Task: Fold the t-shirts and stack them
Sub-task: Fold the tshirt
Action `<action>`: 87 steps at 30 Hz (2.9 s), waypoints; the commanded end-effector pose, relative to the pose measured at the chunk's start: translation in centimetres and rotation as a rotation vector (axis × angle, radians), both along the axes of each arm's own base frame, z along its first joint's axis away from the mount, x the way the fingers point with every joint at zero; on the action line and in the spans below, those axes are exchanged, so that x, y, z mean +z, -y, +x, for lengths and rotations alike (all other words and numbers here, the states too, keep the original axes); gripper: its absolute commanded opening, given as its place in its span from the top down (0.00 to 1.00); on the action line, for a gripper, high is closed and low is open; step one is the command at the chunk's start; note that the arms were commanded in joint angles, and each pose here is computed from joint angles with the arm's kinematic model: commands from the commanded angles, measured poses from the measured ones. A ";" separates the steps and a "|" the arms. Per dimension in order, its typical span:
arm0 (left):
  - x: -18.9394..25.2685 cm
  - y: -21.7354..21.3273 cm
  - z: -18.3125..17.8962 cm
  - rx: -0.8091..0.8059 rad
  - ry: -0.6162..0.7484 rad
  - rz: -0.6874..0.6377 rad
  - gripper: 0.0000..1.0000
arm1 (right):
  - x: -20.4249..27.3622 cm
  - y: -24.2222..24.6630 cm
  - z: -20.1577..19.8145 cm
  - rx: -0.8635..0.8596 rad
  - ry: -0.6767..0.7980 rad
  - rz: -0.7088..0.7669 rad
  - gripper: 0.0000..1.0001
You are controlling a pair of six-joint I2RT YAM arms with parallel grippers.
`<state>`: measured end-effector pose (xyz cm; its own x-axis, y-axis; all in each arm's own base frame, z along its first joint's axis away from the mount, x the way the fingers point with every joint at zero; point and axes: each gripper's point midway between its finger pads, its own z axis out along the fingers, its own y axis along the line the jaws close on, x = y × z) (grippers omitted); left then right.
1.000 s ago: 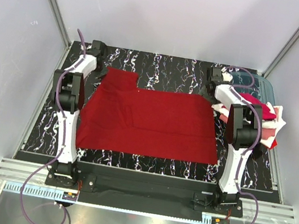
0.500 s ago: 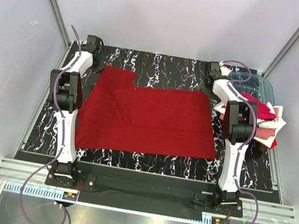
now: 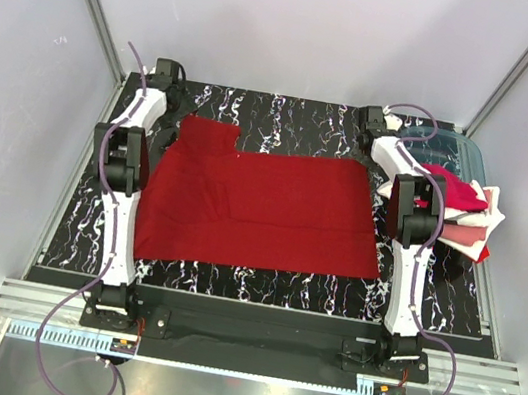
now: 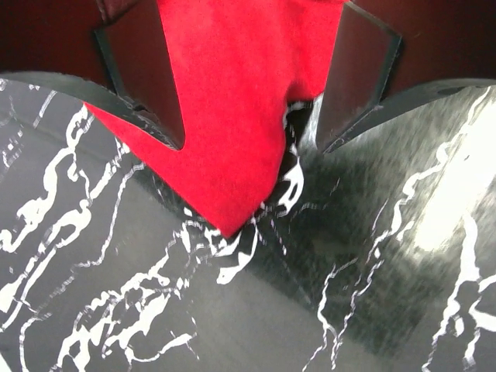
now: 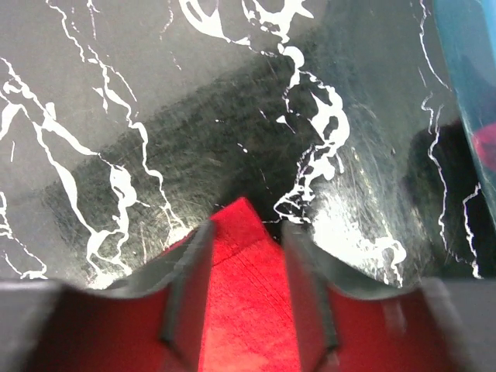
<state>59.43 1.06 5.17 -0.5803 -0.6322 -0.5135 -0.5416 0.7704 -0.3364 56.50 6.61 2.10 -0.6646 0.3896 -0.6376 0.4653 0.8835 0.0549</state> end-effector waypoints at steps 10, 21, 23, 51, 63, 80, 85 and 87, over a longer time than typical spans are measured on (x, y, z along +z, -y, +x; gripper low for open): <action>-1.4 0.4 2.1 -0.050 0.005 -0.011 0.27 | -1.0 -0.4 0.0 0.016 -0.032 -0.008 1.00; -1.5 2.3 2.8 -0.117 0.013 -0.034 0.62 | -1.0 -0.9 -0.2 0.020 -0.026 0.013 1.00; -1.4 2.6 3.1 -0.127 0.025 -0.043 0.80 | -0.9 -1.0 -0.2 0.022 -0.023 0.017 1.00; 13.5 6.0 0.6 -0.276 0.388 -0.128 1.00 | 10.0 -0.2 -1.7 0.019 0.122 0.045 1.00; 16.3 7.5 -6.6 -0.342 0.409 -0.132 1.00 | 10.2 0.8 -6.7 0.025 0.091 0.037 1.00; 16.5 7.8 -16.6 -0.351 0.270 -0.011 1.00 | 10.5 0.2 -12.4 0.055 0.096 0.124 1.00; 16.8 6.0 -19.1 -0.317 0.249 0.074 1.00 | 10.3 0.5 -13.7 0.046 0.096 0.122 1.00; 16.9 5.6 -19.9 -0.322 0.235 0.099 1.00 | 10.4 0.8 -14.0 0.041 0.097 0.117 1.00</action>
<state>40.75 -6.15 20.35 -0.6347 -0.4187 -0.6495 -0.1773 0.8970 -0.4050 42.14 5.84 9.58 -0.6779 0.4213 -0.6025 0.4220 0.8940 0.1504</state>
